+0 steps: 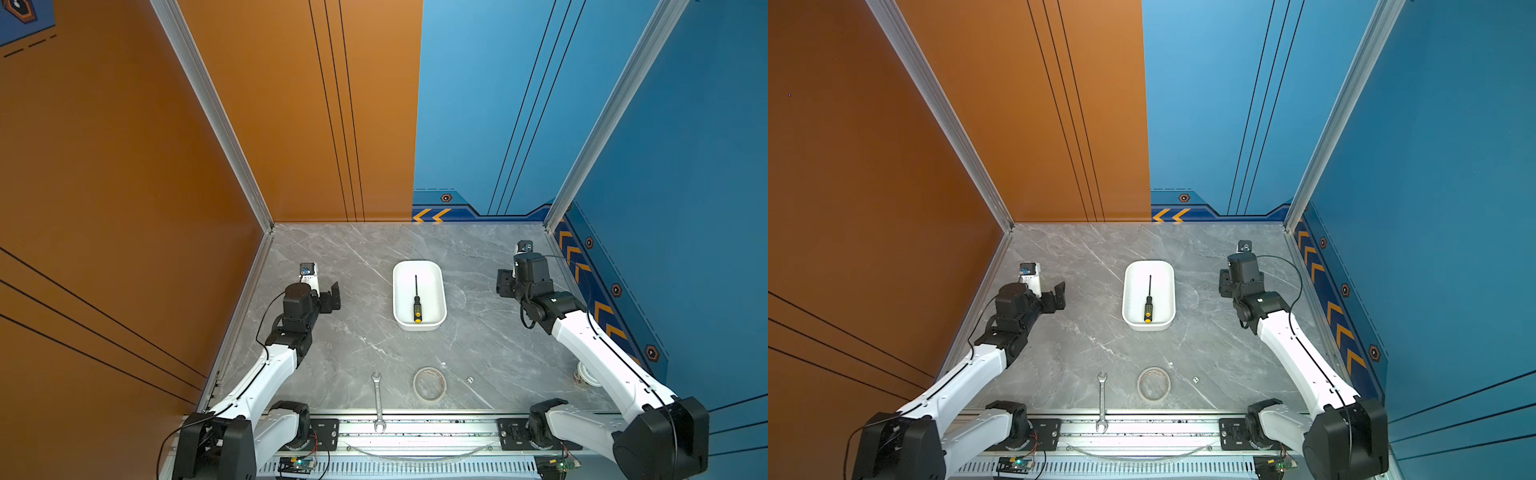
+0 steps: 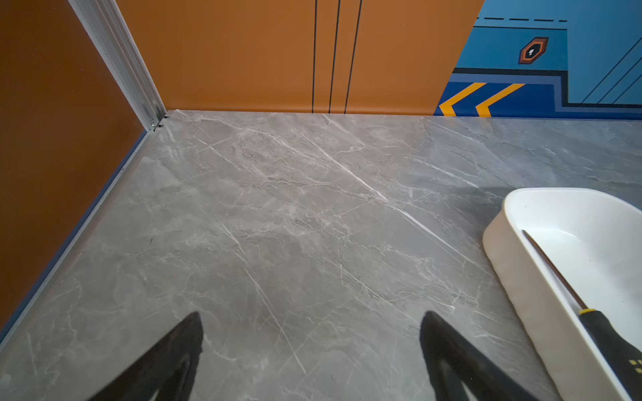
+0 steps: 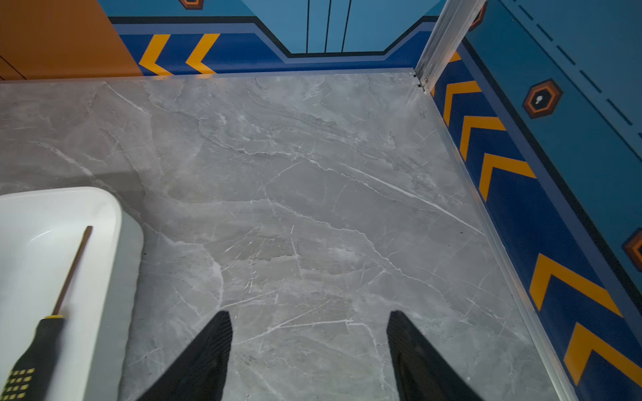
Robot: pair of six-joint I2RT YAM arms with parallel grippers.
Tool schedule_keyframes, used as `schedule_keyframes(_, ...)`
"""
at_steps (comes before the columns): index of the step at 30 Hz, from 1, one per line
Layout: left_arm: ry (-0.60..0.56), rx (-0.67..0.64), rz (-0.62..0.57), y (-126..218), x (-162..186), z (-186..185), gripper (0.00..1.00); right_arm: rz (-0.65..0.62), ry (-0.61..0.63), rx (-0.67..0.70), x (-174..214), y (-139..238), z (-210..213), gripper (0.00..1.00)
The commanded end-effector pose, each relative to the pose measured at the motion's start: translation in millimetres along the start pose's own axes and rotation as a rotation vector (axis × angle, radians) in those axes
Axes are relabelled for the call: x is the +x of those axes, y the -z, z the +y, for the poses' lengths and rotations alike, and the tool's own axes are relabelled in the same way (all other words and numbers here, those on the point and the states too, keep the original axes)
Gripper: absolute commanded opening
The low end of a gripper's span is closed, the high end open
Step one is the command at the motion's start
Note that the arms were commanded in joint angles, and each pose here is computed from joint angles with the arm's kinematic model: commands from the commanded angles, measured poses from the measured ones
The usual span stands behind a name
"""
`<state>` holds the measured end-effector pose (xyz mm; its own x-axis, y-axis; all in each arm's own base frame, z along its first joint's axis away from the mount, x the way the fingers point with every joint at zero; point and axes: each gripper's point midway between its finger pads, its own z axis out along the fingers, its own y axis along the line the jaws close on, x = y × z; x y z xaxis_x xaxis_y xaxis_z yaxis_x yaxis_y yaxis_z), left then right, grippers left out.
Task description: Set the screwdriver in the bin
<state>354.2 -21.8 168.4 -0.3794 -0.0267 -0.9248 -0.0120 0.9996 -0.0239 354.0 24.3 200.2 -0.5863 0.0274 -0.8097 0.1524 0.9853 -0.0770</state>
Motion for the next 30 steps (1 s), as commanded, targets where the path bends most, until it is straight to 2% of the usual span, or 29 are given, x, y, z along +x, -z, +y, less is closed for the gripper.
schedule_keyframes(1, -0.064, -0.084, -0.039, -2.1, -3.8, 17.4, 0.98, -0.115, 0.027, 0.06, -5.2, -9.8, -14.1, 0.72)
schedule_keyframes(8, -0.065, -0.099, -0.056, -14.3, 5.3, 26.6, 0.98, -0.152, 0.021, 0.097, 34.7, -44.8, -26.3, 0.72)
schedule_keyframes(16, -0.072, -0.107, -0.105, -24.8, 14.8, 31.1, 0.98, -0.311, -0.02, 0.094, 47.6, -59.6, -30.3, 0.72)
schedule_keyframes(20, -0.037, -0.093, -0.12, -31.9, 18.8, 32.7, 0.98, -0.327, -0.013, 0.076, 48.5, -67.2, -26.7, 0.72)
schedule_keyframes(30, -0.055, -0.041, -0.094, -48.4, 38.8, 25.1, 0.98, -0.337, -0.026, 0.067, 55.0, -83.5, -27.9, 0.72)
